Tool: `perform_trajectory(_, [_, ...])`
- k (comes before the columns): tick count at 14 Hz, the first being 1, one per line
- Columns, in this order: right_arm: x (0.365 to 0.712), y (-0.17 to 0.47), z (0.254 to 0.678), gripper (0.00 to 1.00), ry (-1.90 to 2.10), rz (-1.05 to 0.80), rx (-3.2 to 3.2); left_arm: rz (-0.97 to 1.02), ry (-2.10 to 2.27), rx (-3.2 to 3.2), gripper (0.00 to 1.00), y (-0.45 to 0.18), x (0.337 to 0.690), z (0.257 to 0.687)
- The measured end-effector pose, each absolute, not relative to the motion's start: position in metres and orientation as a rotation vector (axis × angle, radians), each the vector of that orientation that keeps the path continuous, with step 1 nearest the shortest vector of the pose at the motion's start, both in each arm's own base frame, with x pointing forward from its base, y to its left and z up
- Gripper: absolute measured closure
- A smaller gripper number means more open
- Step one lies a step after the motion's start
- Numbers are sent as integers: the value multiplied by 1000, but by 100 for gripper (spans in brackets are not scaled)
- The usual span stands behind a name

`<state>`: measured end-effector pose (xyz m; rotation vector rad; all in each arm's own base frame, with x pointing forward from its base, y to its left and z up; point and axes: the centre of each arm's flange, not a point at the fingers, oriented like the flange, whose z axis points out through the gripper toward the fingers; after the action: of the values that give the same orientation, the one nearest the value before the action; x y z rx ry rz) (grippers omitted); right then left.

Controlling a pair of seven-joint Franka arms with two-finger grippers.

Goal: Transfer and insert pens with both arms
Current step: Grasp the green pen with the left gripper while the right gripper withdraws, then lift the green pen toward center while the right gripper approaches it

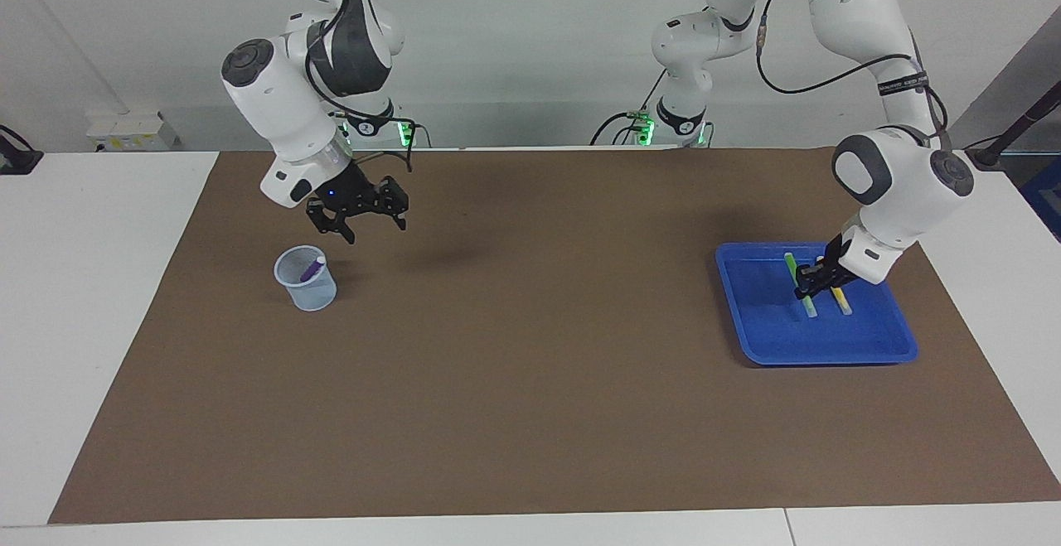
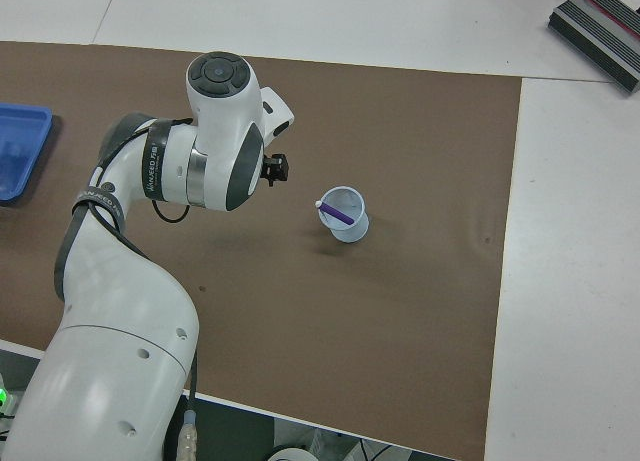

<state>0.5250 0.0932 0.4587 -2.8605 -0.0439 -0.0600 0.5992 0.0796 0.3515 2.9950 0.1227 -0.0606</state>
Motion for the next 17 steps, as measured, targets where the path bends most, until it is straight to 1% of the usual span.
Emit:
perform_trajectory(4, [521,120,462,0,187,7,-2750,-130,235,2977,82,70,600,396])
perform_trajectory(7, [519,153,479,0,345,41,-2644,-166,370,2965,82,54,596,425])
perform_trajectory(9, [521,172,492,0,432,29,-2572,-192,517,2932,82,35,591,440])
perform_trajectory(13, [521,198,503,0,560,6,-2445,-255,859,2732,82,7,578,476])
perform_trajectory(17, [508,252,510,0,679,-18,-2367,-313,1121,2535,82,-16,568,507])
